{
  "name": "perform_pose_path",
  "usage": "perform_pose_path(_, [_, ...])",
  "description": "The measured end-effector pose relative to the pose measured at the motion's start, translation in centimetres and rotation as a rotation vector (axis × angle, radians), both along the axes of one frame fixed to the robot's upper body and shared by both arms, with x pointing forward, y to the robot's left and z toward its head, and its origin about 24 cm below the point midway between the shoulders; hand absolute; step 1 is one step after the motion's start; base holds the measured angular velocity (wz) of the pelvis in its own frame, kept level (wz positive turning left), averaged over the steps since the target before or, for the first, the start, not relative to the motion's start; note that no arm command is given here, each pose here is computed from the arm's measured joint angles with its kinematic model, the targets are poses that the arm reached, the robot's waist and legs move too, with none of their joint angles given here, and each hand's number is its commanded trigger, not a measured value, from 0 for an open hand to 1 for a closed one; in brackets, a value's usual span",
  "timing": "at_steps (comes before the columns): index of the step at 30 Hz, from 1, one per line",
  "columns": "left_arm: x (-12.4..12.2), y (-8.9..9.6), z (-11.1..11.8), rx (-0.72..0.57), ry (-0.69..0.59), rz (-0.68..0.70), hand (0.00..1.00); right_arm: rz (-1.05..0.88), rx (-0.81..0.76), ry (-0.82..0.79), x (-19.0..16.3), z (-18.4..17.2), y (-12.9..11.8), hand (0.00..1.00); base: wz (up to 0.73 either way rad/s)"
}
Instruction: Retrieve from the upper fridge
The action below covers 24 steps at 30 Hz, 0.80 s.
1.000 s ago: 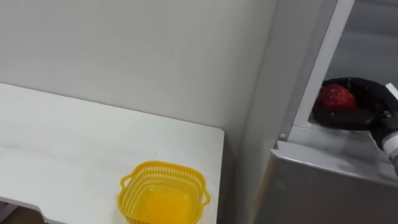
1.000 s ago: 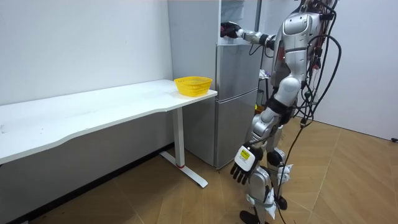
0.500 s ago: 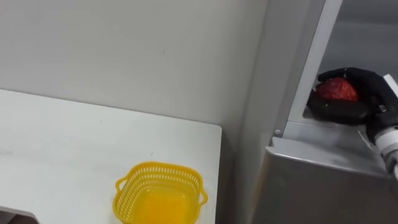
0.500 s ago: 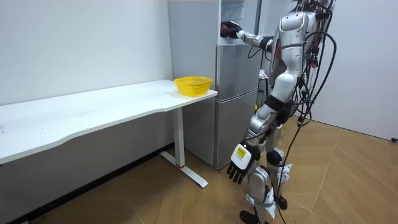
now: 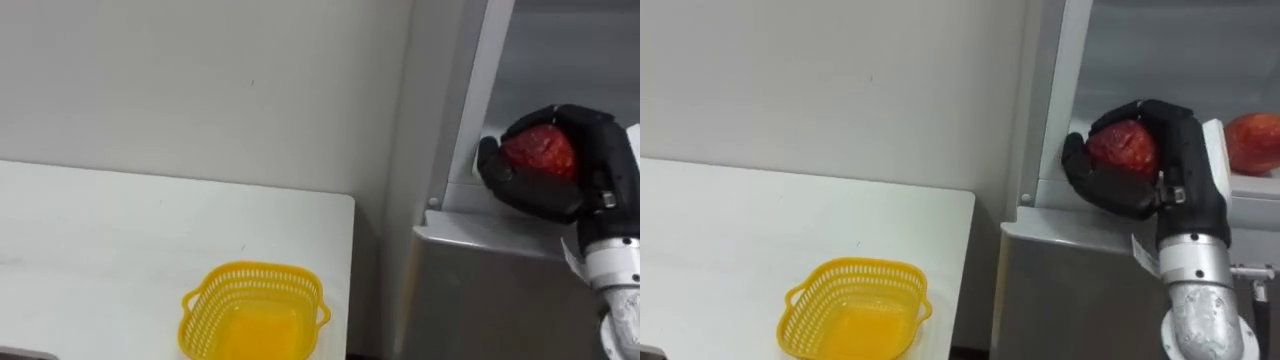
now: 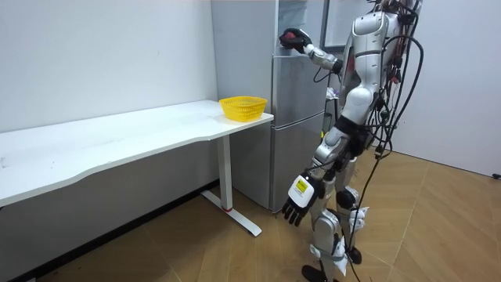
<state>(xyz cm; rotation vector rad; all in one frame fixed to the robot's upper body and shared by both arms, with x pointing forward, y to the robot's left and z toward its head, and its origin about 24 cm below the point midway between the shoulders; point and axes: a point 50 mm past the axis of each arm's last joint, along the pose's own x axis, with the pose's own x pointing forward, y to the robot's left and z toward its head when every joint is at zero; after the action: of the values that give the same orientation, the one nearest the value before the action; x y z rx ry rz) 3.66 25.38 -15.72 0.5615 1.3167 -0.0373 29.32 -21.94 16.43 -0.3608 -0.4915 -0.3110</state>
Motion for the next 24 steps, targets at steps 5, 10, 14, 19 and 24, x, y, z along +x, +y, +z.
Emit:
perform_pose_path(5, [-0.8, -0.6, -0.4, -0.019, 0.028, 0.011, 0.0, -0.031, -0.084, -0.084, -0.7, 1.2, 0.8, 1.0, -0.09])
perform_pose_path(10, [-0.9, -1.0, -0.7, -0.038, 0.043, 0.032, 0.0, -0.038, -0.127, -0.189, -1.6, 2.5, 1.9, 1.0, 0.0])
perform_pose_path(14, [-0.4, -1.2, -0.7, -0.046, 0.038, 0.001, 0.0, -0.039, -0.17, -0.277, -2.4, 3.4, 3.0, 1.0, -0.04])
perform_pose_path(19, [0.2, -1.3, -0.7, -0.048, 0.021, -0.046, 0.0, 0.031, -0.291, -0.318, -3.3, 3.1, 5.9, 1.0, -0.01])
perform_pose_path(24, [1.1, -1.2, -0.5, -0.043, 0.006, -0.093, 0.0, 0.097, -0.365, -0.303, -3.3, 2.8, 7.3, 1.0, 0.0])
